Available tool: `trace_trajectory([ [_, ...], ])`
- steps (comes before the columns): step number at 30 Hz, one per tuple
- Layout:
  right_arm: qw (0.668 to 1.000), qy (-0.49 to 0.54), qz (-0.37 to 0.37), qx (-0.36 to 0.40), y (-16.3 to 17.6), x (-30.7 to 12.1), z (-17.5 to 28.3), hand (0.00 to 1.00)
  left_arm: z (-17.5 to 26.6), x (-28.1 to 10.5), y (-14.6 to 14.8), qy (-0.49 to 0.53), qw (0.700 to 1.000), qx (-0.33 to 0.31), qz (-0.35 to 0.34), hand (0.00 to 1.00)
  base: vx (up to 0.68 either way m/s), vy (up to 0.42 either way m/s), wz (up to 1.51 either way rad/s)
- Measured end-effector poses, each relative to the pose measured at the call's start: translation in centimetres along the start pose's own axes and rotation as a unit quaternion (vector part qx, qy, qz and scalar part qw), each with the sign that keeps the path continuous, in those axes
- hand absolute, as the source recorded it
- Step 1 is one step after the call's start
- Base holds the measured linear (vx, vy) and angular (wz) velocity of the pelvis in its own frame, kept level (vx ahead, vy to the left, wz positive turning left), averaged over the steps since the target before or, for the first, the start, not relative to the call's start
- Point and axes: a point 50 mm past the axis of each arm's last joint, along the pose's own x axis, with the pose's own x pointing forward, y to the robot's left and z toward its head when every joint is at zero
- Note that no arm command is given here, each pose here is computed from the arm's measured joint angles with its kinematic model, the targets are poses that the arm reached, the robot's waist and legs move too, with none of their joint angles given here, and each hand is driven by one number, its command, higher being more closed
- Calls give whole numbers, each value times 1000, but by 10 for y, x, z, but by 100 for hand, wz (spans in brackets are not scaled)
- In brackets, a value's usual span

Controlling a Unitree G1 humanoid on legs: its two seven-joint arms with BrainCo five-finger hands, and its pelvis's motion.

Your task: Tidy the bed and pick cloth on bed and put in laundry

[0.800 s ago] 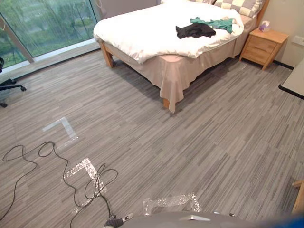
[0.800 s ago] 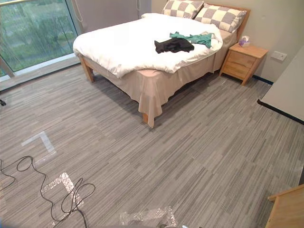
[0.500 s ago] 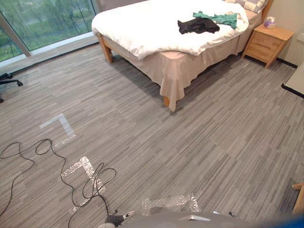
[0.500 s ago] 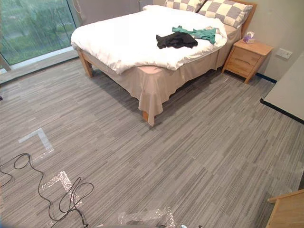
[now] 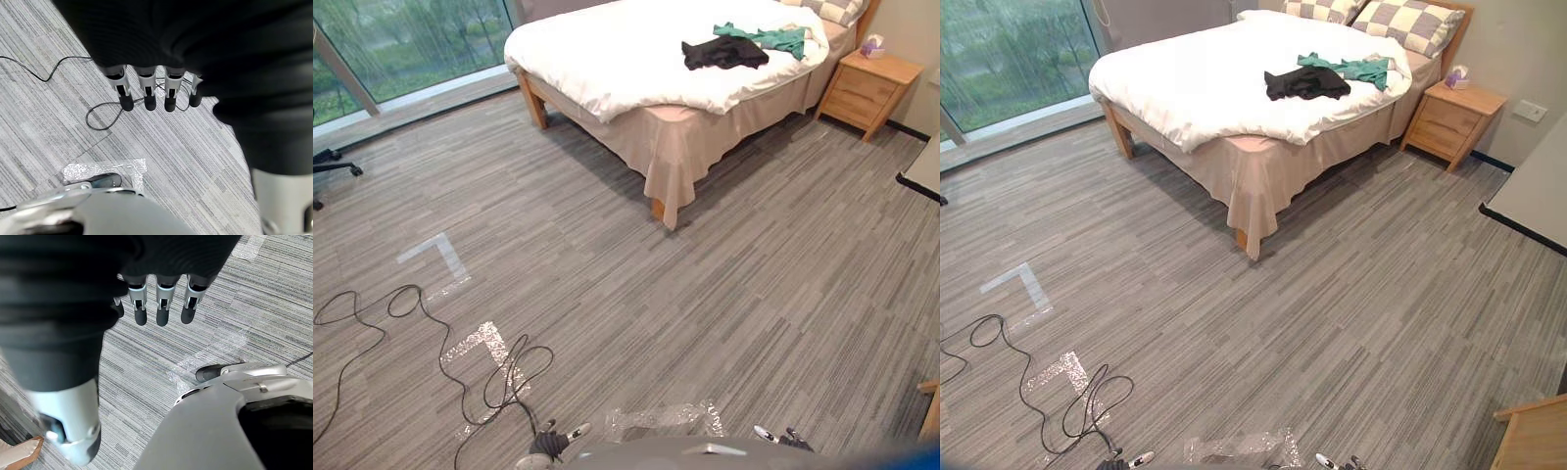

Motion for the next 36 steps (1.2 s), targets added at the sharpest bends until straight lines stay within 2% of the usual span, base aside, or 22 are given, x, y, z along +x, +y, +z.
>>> trace_trajectory([
  [13,1000,11,-7,22,-1,0,-3,0,0,0,0,-6,1000,5,4,0,-40,-40,-4],
  [26,997,19,-41,68,9,0,-5,0,13,4,14,-4,998,58,35,0,-13,-7,-16],
  [32,996,24,-41,69,7,-2,-9,0,12,5,14,8,997,73,30,0,173,-206,-33],
  [36,995,12,-54,85,-4,-3,-7,0,23,7,-2,-20,997,78,1,0,337,-285,-17],
])
